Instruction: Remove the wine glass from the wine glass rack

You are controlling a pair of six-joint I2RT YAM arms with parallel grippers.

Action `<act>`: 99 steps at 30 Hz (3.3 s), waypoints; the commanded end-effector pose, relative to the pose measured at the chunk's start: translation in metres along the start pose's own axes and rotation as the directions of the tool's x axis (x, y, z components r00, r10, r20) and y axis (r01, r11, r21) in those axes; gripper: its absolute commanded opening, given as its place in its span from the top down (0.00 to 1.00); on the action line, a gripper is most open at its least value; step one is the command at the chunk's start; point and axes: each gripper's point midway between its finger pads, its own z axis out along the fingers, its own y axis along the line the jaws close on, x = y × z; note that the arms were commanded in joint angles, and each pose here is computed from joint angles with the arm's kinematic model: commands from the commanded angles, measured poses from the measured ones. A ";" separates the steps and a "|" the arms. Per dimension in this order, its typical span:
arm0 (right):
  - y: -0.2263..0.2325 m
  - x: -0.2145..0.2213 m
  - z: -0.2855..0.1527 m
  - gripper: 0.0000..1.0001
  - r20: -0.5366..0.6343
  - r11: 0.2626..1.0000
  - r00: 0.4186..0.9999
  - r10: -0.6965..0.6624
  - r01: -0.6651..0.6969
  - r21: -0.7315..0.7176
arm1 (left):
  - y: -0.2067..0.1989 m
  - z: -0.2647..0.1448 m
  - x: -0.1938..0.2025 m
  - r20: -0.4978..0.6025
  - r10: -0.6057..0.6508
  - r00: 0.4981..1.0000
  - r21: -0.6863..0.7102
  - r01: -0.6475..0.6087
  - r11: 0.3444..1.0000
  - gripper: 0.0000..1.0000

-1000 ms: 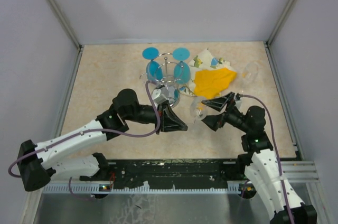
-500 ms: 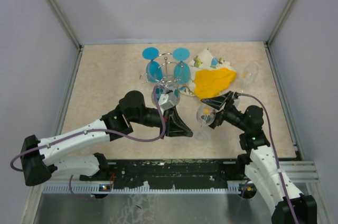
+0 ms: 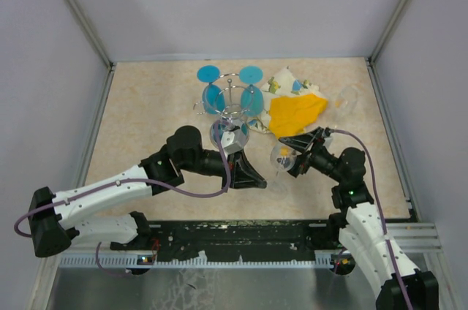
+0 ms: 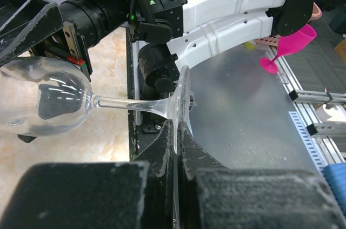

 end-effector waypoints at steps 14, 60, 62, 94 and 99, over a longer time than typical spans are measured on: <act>0.014 0.010 -0.002 0.36 -0.032 0.997 0.998 -0.052 0.050 -0.058 | -0.001 0.004 -0.020 0.051 0.074 0.996 -0.002 -0.074 0.997 0.96; 0.033 -0.194 -0.165 0.45 0.314 0.351 0.223 -0.923 0.147 0.925 | -0.003 -0.075 -0.037 0.140 0.170 0.976 -0.309 -0.120 0.944 0.00; 0.040 -0.198 -0.175 0.45 0.322 0.342 0.168 -0.932 0.108 0.933 | -0.002 -0.071 -0.036 0.132 0.163 0.978 -0.302 -0.117 0.946 0.00; 0.076 -0.277 -0.241 0.52 0.191 0.291 -0.278 -0.941 -0.385 0.876 | 0.015 -0.062 -0.006 0.126 0.125 0.984 -0.315 -0.079 0.946 0.00; 0.075 -0.289 -0.236 0.47 0.124 0.246 -0.290 -0.949 -0.434 0.867 | 0.020 -0.058 -0.001 0.113 0.110 0.988 -0.318 -0.069 0.946 0.00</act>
